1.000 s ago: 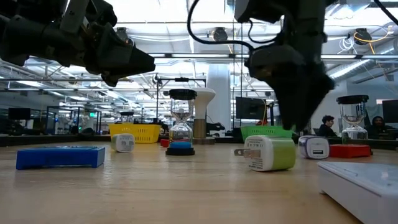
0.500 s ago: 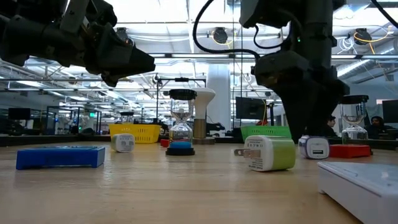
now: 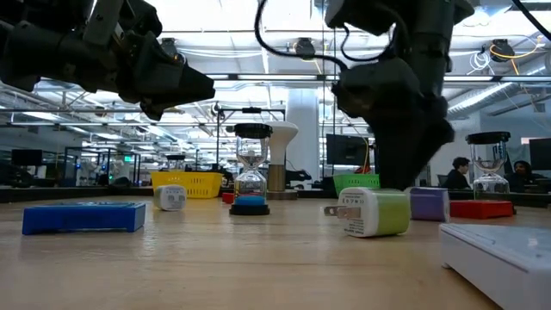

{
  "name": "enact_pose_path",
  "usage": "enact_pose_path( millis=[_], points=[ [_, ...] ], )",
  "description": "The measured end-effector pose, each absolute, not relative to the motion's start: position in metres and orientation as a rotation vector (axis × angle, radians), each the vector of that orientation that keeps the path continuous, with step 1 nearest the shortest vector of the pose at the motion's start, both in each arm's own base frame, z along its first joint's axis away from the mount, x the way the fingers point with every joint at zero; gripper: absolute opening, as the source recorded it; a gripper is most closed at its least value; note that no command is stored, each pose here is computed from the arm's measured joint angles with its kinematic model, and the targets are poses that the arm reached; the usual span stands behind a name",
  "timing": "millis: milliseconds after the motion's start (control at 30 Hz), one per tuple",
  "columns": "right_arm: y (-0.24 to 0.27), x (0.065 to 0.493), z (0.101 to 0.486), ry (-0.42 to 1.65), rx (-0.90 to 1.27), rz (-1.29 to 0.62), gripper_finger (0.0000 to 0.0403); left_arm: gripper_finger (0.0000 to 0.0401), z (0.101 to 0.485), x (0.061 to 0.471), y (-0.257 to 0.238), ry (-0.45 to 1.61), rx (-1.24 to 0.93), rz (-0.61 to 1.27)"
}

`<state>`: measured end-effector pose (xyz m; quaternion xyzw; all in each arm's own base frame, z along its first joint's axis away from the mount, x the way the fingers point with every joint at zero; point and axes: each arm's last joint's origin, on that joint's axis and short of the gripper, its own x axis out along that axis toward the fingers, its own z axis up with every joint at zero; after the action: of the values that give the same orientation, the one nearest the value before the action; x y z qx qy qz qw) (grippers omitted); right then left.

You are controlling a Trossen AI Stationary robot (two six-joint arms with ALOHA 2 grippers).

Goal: Pick & Place Office items
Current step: Put the top purple charger adapter into the green bin

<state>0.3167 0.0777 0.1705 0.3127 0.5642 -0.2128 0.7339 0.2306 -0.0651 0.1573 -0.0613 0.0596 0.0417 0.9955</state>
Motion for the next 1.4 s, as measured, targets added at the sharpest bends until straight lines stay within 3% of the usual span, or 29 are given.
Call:
enact_pose_path(
  millis=[233, 467, 633, 1167, 1400],
  points=[
    [0.083, 0.321, 0.178, 1.232, 0.622, -0.394, 0.0178, 0.0106, 0.157, 0.231, -0.065, 0.119, -0.123, 0.084],
    [0.092, 0.317, 0.182, 1.271, 0.413, -0.293, 0.0219, 0.0106, 0.157, 0.231, -0.065, 0.119, -0.122, 0.084],
    [0.103, 0.313, 0.182, 1.276, 0.318, -0.235, 0.0225, 0.0106, 0.157, 0.231, -0.065, 0.119, -0.121, 0.084],
    [0.098, 0.31, 0.16, 1.322, 0.236, -0.235, 0.02, 0.0106, 0.157, 0.231, -0.065, 0.12, -0.114, 0.083],
    [0.096, 0.312, 0.15, 1.36, 0.205, -0.237, 0.0143, 0.0106, 0.157, 0.231, -0.065, 0.12, -0.115, 0.084]
  ],
)
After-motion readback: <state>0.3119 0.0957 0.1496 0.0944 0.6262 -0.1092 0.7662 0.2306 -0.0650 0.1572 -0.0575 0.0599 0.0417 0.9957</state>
